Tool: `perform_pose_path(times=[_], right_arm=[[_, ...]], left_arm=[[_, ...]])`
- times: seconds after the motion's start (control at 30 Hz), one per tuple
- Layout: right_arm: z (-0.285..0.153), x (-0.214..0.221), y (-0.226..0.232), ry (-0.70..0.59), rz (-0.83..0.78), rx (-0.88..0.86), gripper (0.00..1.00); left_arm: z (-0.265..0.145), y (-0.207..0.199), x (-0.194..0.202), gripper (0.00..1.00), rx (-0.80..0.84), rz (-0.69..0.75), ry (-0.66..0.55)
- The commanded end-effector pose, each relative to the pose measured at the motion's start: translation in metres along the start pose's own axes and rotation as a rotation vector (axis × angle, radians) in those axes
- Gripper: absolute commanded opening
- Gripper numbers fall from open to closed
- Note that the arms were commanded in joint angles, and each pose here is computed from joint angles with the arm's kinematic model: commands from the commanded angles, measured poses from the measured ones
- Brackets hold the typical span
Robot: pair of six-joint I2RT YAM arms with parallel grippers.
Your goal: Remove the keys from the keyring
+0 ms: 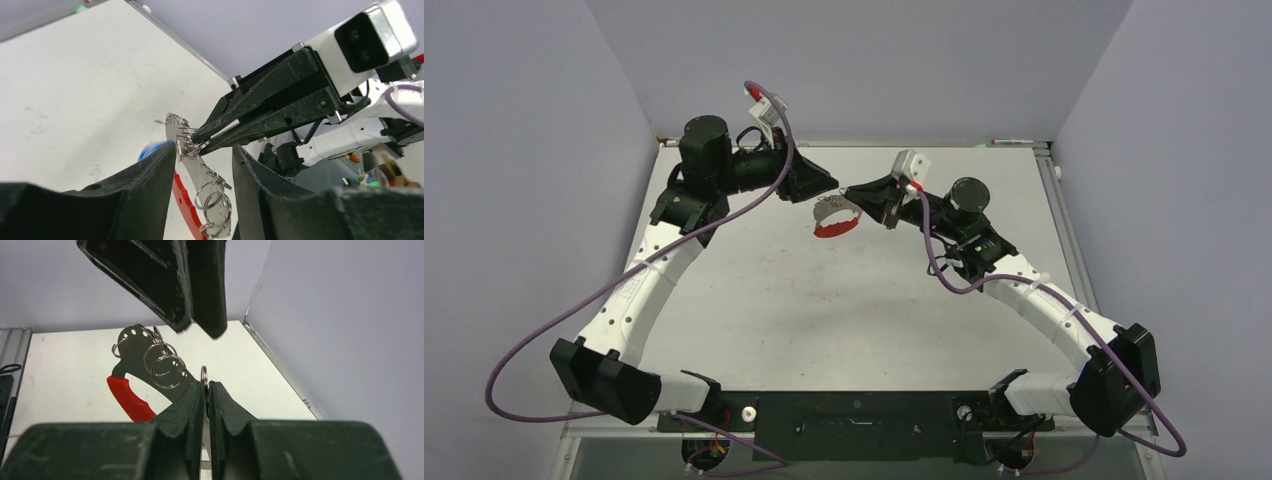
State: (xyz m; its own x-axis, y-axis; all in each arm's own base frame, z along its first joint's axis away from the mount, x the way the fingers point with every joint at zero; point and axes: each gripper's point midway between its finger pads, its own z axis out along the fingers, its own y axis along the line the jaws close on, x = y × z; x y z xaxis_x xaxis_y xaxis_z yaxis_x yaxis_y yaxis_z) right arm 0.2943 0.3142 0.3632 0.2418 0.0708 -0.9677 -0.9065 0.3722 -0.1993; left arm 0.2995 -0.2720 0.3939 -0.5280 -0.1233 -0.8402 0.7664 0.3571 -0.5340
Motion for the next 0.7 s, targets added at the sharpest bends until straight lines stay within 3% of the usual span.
perform_pose_path(times=[0.0,0.3,0.47,0.67], right_arm=[[-0.008,-0.02,0.006,-0.04,-0.151,-0.047,0.05],[-0.02,-0.024,0.024,-0.042,-0.307,-0.182,0.05],[-0.027,-0.035,0.039,-0.074,-0.356,-0.26,0.05],[-0.031,-0.038,0.052,-0.084,-0.428,-0.346,0.05]], left_arm=[[-0.026,-0.013,-0.019,0.43,-0.001,0.25,-0.069],[-0.043,0.015,0.016,0.44,-0.043,0.512,0.035],[-0.04,0.032,0.041,0.62,-0.025,0.598,0.075],[-0.025,0.017,0.063,0.69,0.118,0.645,0.095]])
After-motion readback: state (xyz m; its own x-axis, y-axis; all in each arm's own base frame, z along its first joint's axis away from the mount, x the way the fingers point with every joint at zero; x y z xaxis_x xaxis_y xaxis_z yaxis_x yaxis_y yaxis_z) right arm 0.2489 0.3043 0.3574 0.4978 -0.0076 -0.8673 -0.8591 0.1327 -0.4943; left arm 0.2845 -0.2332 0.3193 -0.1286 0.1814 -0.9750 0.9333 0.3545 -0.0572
